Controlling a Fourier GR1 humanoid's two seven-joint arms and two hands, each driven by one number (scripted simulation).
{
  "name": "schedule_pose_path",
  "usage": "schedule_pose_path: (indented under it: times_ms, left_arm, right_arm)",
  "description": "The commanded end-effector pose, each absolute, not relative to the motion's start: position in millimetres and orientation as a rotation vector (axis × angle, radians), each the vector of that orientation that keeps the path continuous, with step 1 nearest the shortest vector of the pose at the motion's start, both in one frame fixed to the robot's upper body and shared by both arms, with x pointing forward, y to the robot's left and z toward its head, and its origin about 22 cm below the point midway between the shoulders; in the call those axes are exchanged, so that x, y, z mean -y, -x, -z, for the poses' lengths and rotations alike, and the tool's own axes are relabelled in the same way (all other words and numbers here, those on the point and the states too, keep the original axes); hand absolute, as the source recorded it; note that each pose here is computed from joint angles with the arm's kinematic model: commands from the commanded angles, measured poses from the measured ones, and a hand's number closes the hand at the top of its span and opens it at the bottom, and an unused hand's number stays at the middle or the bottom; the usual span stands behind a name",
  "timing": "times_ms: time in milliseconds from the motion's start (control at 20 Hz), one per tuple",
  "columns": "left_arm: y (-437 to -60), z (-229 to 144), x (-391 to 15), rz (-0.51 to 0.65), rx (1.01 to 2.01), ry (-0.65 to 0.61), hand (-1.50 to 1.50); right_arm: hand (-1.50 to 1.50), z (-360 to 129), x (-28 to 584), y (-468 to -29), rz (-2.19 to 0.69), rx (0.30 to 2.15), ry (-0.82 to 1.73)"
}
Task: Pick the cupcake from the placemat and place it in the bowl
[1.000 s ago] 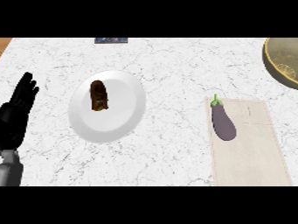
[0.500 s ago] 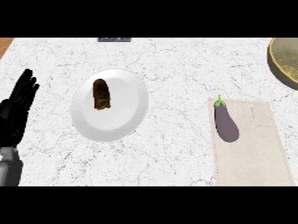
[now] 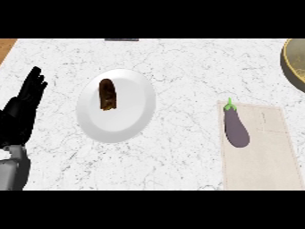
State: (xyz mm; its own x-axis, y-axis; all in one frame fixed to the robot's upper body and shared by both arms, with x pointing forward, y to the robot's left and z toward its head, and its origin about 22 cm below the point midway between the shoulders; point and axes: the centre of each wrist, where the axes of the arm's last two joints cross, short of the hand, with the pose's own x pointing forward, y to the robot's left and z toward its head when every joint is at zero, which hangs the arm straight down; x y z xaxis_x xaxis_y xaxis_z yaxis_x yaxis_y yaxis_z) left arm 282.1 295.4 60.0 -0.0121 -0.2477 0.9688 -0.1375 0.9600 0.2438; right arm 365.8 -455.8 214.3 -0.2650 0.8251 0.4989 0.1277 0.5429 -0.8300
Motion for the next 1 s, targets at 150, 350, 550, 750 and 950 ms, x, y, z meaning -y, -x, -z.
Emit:
schedule_pose_path:
  times_ms: [150, 350, 550, 750, 950]
  left_arm:
    - [-289, -61, -284, 0.111, 1.61, -0.282, 0.0]
    - [-292, -54, -280, 0.125, 1.613, -0.289, 0.0]
    - [-290, -57, -276, 0.13, 1.614, -0.251, 0.0]
    - [-281, -61, -281, 0.122, 1.596, -0.248, 0.0]
    - [-289, -64, -286, 0.123, 1.609, -0.27, 0.0]
  right_arm:
    - [1.5, -186, 465, -386, -0.802, 1.72, 0.811]
    - [1.5, -173, 455, -396, -0.801, 1.727, 0.803]
    - [1.5, -156, 477, -380, -0.881, 1.355, 0.868]
    - [-1.5, -152, 492, -369, -0.953, 1.325, 0.763]
    - [-1.5, -155, 493, -371, -0.836, 1.502, 0.615]
